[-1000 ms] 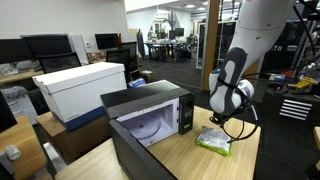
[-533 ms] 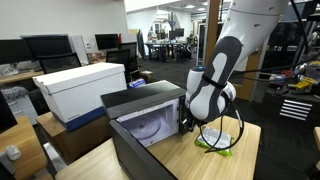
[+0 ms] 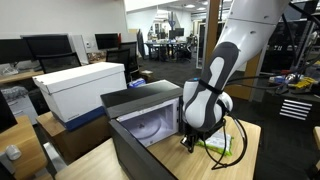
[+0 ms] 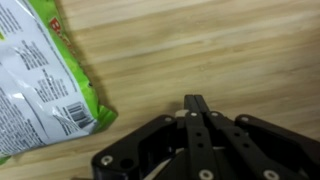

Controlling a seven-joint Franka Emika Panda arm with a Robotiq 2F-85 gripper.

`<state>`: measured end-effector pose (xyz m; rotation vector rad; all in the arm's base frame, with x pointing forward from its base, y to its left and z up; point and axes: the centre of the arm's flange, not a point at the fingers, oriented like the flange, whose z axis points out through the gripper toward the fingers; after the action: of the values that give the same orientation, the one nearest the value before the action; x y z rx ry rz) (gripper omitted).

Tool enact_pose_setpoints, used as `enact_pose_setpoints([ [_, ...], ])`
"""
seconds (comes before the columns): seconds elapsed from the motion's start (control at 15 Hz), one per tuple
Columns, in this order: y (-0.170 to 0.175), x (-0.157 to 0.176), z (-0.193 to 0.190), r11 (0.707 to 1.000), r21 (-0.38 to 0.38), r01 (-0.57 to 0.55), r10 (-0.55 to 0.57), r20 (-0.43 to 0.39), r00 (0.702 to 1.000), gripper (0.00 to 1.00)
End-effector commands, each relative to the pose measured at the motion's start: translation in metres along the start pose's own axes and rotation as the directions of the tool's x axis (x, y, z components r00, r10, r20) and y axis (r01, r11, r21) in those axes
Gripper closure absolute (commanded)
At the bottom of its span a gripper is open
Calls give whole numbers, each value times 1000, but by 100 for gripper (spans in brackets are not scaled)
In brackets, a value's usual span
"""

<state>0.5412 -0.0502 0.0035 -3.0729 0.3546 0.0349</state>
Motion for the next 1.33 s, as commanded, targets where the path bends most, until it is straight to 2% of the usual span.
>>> enact_pose_setpoints([
  [0.0, 31, -1, 14, 999, -30, 11, -9, 54, 998, 99],
  [0.27, 63, -2, 22, 995, -97, -17, 21, 49, 999, 99],
  [0.67, 108, -6, 24, 978, -169, -120, 128, 37, 991, 99],
  [1.07, 129, -14, 22, 950, -214, -226, 235, 18, 972, 99],
  [1.27, 131, -18, 16, 923, -260, -284, 292, -10, 956, 99],
])
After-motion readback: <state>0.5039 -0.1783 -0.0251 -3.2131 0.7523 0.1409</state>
